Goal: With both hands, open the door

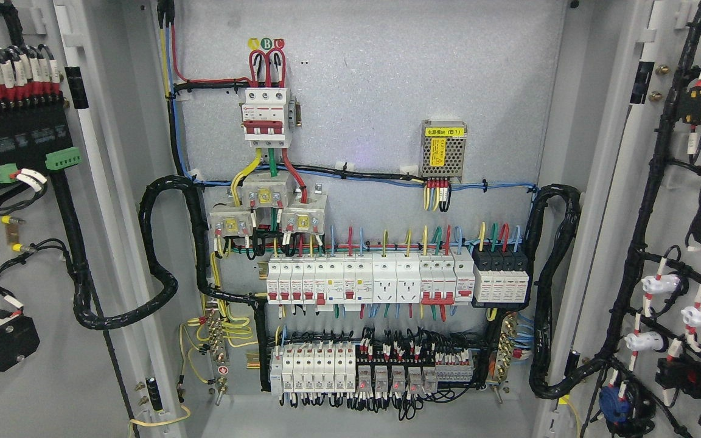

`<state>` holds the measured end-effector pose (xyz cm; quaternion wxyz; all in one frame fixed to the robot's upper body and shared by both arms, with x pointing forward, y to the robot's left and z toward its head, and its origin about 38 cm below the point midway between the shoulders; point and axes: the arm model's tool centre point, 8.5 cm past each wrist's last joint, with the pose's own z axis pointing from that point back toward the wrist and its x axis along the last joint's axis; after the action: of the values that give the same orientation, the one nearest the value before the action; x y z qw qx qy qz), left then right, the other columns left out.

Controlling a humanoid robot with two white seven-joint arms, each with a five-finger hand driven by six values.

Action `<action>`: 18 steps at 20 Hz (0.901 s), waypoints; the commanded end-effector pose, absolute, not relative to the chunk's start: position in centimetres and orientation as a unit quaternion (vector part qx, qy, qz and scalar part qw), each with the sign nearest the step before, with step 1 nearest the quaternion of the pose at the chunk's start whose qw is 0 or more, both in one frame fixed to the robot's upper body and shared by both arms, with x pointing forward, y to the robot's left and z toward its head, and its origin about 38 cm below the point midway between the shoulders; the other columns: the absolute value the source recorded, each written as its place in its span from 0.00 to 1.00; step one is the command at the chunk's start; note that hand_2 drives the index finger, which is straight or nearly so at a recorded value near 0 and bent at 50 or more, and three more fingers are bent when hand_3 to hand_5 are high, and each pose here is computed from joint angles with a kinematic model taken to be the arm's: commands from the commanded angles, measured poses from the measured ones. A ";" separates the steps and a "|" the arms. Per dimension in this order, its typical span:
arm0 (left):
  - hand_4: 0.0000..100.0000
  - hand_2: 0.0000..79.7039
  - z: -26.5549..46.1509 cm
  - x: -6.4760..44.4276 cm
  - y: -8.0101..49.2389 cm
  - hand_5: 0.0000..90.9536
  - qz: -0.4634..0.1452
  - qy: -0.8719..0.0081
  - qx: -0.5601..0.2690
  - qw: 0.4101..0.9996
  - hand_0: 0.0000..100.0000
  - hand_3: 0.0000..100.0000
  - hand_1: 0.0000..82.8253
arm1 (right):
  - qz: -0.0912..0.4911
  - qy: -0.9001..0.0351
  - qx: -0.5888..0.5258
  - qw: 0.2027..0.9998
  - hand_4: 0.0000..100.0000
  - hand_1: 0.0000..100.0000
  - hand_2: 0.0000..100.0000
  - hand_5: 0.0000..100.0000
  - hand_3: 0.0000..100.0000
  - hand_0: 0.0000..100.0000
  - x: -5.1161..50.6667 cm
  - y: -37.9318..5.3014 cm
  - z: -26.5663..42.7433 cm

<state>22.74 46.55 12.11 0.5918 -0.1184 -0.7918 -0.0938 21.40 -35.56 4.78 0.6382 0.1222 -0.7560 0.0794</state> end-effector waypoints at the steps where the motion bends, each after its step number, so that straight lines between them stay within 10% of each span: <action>1: 0.03 0.03 11.3 23.3 53.5 0.00 -0.042 -0.781 -0.085 0.617 0.29 0.03 0.00 | 0.083 -0.749 0.124 0.646 0.00 0.00 0.00 0.00 0.00 0.22 21.1 -36.7 4.9; 18: 0.03 0.03 12.3 28.6 55.3 0.00 -0.048 -0.768 -0.112 0.629 0.29 0.03 0.00 | 0.078 -0.745 0.103 0.654 0.00 0.00 0.00 0.00 0.00 0.22 21.0 -38.4 4.6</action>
<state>28.12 52.55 13.01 0.5969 -0.1197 -0.7907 -0.0642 21.01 -36.96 4.60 0.6485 0.1202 -0.7475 0.0791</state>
